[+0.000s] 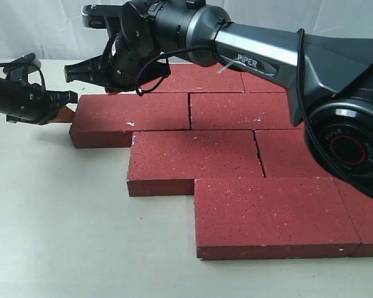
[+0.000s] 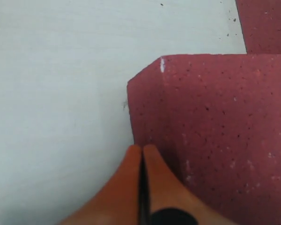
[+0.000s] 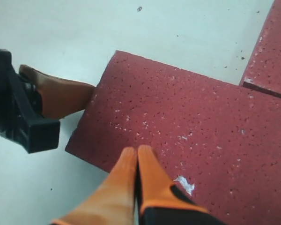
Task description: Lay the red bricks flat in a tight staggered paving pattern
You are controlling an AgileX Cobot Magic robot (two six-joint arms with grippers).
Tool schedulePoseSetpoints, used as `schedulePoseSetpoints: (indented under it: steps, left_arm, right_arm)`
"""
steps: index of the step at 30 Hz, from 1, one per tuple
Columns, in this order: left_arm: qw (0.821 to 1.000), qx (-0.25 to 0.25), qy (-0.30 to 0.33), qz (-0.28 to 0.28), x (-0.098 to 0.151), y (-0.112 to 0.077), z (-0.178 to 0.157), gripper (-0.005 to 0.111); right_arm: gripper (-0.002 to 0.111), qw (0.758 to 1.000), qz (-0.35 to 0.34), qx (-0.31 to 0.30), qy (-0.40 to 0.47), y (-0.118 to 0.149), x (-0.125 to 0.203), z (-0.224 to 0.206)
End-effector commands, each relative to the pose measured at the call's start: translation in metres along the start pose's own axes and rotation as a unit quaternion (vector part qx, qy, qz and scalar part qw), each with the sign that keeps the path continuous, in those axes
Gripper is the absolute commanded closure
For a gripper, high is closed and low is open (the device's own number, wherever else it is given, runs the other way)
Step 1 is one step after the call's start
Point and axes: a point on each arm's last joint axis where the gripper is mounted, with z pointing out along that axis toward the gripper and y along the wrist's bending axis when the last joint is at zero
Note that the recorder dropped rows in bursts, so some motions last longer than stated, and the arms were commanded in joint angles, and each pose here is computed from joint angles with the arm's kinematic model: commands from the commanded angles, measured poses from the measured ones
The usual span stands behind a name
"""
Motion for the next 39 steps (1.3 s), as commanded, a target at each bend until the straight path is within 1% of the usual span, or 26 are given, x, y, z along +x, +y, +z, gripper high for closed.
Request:
schedulePoseSetpoints:
  steps: [1, 3, 7, 10, 11, 12, 13, 14, 15, 16, 19, 21, 24, 26, 28, 31, 35, 39]
  left_arm:
    - [1.000, -0.021, -0.003, 0.009, -0.001, 0.006, 0.000, 0.107]
    - [1.000, -0.029, -0.006, 0.002, -0.002, 0.014, -0.004, 0.107]
    - [1.000, -0.024, -0.010, -0.017, -0.004, 0.028, -0.015, 0.107]
    - [0.999, -0.014, -0.007, -0.034, -0.003, 0.031, -0.018, 0.107]
    - [0.999, -0.014, -0.007, -0.033, -0.003, 0.031, -0.018, 0.107]
    - [1.000, -0.008, -0.001, -0.025, -0.002, 0.025, -0.013, 0.107]
    - [1.000, -0.008, 0.001, -0.019, -0.001, 0.020, -0.011, 0.107]
    - [1.000, -0.011, 0.003, -0.005, 0.000, 0.011, -0.004, 0.107]
    - [1.000, -0.013, 0.003, 0.000, 0.000, 0.007, -0.002, 0.107]
    - [1.000, -0.020, 0.007, 0.020, 0.002, -0.001, 0.003, 0.107]
    - [0.998, -0.026, 0.011, 0.051, 0.004, -0.011, 0.009, 0.107]
    - [0.998, -0.030, 0.011, 0.055, 0.003, -0.009, 0.009, 0.107]
    - [0.997, -0.048, 0.009, 0.055, 0.002, 0.003, 0.004, 0.107]
    - [0.998, -0.056, 0.009, 0.020, 0.001, 0.010, -0.002, 0.107]
    - [0.997, -0.073, 0.019, 0.003, 0.000, 0.012, -0.010, 0.107]
    - [0.996, -0.086, 0.030, -0.003, -0.001, 0.009, -0.019, 0.107]
    - [0.997, -0.073, 0.037, 0.005, -0.005, -0.003, -0.035, 0.107]
    - [0.997, -0.075, 0.021, 0.004, -0.002, -0.015, -0.055, 0.107]
  right_arm:
    - [0.109, 1.000, -0.001, 0.005, 0.000, -0.002, -0.003, -0.006]
    - [0.109, 1.000, -0.007, 0.014, 0.005, -0.004, -0.003, -0.008]
    - [0.109, 0.999, -0.007, 0.028, 0.029, -0.009, -0.002, -0.016]
    - [0.109, 0.998, -0.006, 0.040, 0.043, -0.016, -0.004, -0.025]
    - [0.109, 0.998, -0.018, 0.045, 0.050, -0.019, -0.005, -0.027]
    - [0.109, 0.996, -0.033, 0.055, 0.065, -0.027, -0.005, -0.030]
    - [0.109, 0.995, -0.032, 0.062, 0.073, -0.031, -0.005, -0.031]
    - [0.109, 0.993, -0.027, 0.075, 0.085, -0.041, -0.005, -0.032]
    - [0.109, 0.992, -0.026, 0.080, 0.090, -0.045, -0.005, -0.032]
    - [0.109, 0.991, -0.020, 0.087, 0.096, -0.052, -0.006, -0.033]
    - [0.109, 0.989, -0.012, 0.099, 0.113, -0.064, -0.005, -0.035]
    - [0.109, 0.986, -0.015, 0.106, 0.127, -0.065, -0.003, -0.035]
    - [0.109, 0.982, -0.017, 0.112, 0.151, -0.066, 0.001, -0.037]
    - [0.109, 0.979, -0.021, 0.116, 0.167, -0.067, 0.003, -0.041]
    - [0.109, 0.977, -0.033, 0.116, 0.177, -0.067, 0.004, -0.044]
    - [0.109, 0.976, -0.038, 0.099, 0.189, -0.064, 0.006, -0.046]
    - [0.109, 0.977, -0.042, 0.062, 0.201, -0.057, 0.008, -0.046]
    - [0.109, 0.978, -0.038, 0.036, 0.202, -0.052, 0.007, -0.049]
